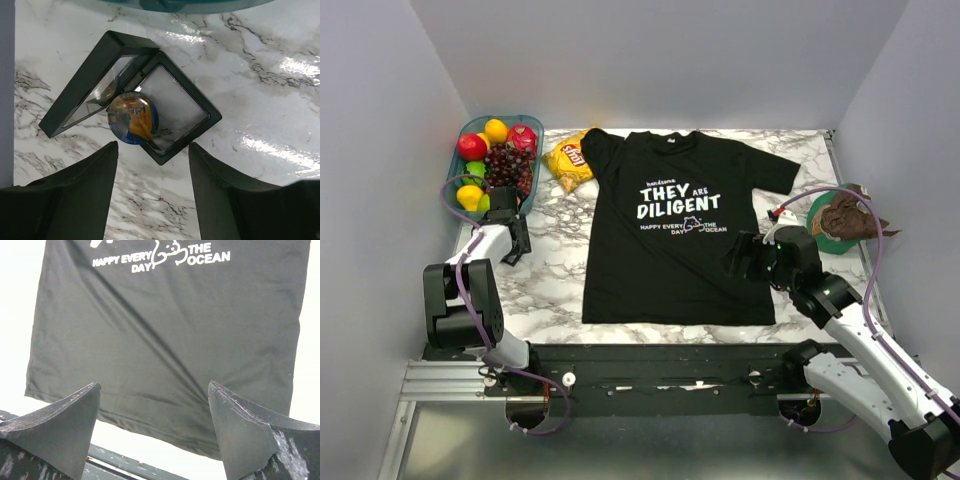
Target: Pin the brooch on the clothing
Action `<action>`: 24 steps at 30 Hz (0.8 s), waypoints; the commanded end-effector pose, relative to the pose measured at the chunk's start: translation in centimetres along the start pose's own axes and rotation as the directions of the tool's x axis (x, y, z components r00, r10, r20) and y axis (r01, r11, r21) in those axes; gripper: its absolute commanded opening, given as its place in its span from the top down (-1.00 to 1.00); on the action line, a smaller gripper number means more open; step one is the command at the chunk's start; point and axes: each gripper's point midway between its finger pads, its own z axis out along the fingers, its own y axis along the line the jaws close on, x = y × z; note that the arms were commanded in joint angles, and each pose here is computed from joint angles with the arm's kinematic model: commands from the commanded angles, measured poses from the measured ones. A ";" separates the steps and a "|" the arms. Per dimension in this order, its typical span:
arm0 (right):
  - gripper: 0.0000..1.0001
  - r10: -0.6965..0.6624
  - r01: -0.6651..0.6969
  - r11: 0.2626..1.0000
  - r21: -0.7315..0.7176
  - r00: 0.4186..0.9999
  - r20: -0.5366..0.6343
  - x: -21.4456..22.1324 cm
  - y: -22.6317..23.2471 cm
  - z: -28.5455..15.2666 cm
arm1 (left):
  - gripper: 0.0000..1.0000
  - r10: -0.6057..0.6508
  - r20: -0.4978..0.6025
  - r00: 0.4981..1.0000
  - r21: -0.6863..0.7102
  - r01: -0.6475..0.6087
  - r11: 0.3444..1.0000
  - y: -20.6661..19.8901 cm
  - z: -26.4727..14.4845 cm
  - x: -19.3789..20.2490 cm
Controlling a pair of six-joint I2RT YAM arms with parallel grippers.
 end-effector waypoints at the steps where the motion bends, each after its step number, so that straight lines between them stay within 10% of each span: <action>1: -0.91 -0.039 0.040 0.998 0.042 0.999 -0.025 1.0 -1.1 0.0 | -0.25 0.009 0.022 1.000 -0.082 -0.007 0.997 1.5 -0.1 -1.1; 24: -0.91 -0.029 0.029 0.999 0.024 1.000 -0.012 2.0 -1.4 -0.6 | -0.15 0.018 0.025 1.000 -0.116 -0.015 0.993 1.7 0.9 -0.7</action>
